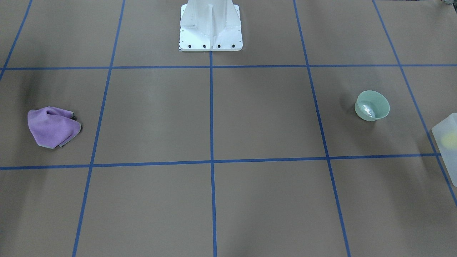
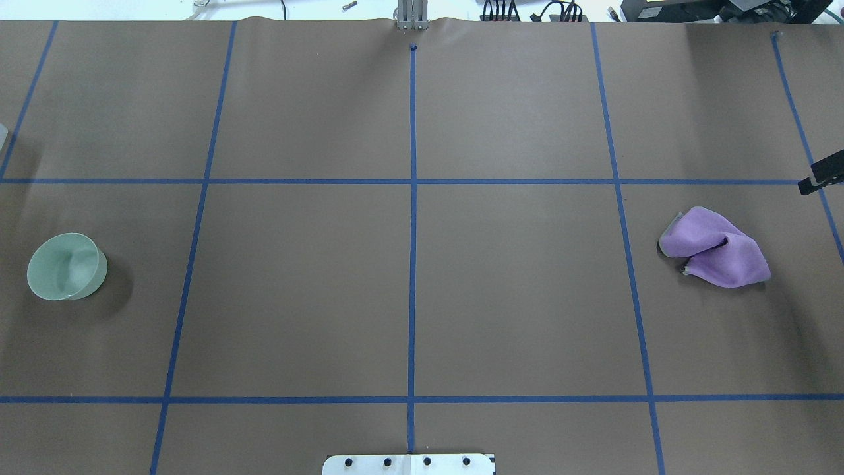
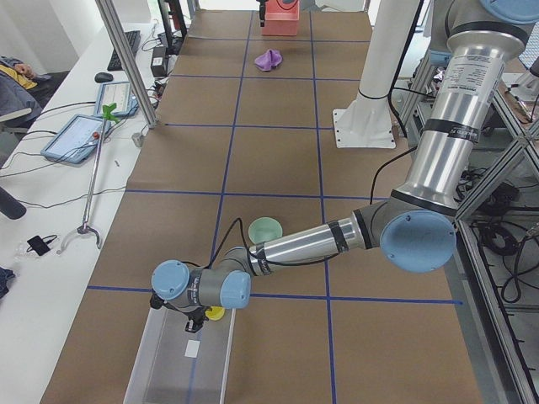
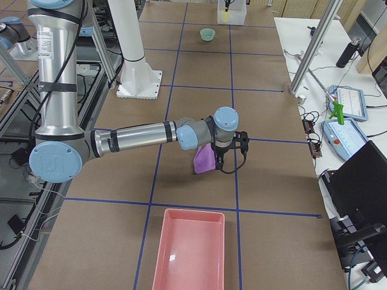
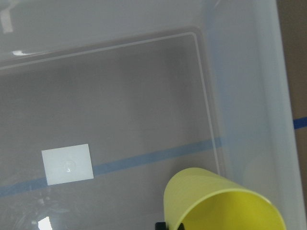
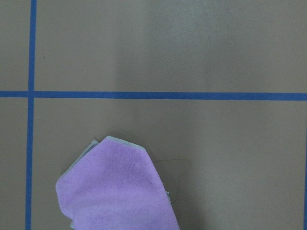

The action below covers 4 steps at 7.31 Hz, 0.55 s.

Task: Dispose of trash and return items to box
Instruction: 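Lower the yellow cup into the clear bin and open the left gripper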

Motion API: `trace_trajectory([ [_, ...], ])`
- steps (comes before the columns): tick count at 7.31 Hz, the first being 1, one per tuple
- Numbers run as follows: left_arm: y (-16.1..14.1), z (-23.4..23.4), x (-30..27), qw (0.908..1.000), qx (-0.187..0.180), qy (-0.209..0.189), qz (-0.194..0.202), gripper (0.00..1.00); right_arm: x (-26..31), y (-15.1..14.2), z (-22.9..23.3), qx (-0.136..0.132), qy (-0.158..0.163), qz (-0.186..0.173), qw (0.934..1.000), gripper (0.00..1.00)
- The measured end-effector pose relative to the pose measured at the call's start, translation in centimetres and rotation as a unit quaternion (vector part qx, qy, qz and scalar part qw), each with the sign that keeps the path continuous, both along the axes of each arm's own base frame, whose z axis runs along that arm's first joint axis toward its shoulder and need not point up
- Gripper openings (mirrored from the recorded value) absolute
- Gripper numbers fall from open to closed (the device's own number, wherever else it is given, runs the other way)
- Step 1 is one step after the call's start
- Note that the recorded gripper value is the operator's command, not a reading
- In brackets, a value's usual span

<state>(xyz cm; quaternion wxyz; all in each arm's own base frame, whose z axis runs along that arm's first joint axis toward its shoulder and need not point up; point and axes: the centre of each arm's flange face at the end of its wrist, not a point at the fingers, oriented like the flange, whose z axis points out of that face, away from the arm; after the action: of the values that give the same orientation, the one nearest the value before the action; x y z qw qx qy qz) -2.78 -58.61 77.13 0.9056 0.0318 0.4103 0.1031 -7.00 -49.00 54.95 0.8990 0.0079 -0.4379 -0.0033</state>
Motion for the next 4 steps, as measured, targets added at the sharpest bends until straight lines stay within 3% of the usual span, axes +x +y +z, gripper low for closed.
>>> trace_trajectory([
  [2,0.1,-0.9,-3.9,0.9996,0.003,0.001,-0.03,0.89,0.0,0.0,0.1,-0.001,0.001,0.0,1.0,1.0],
  [4,1.3,-8.3,-6.0,0.9982,-0.013,0.006,-0.058,0.9,0.0,0.1,0.0,-0.002,0.0,0.0,1.0,1.0],
])
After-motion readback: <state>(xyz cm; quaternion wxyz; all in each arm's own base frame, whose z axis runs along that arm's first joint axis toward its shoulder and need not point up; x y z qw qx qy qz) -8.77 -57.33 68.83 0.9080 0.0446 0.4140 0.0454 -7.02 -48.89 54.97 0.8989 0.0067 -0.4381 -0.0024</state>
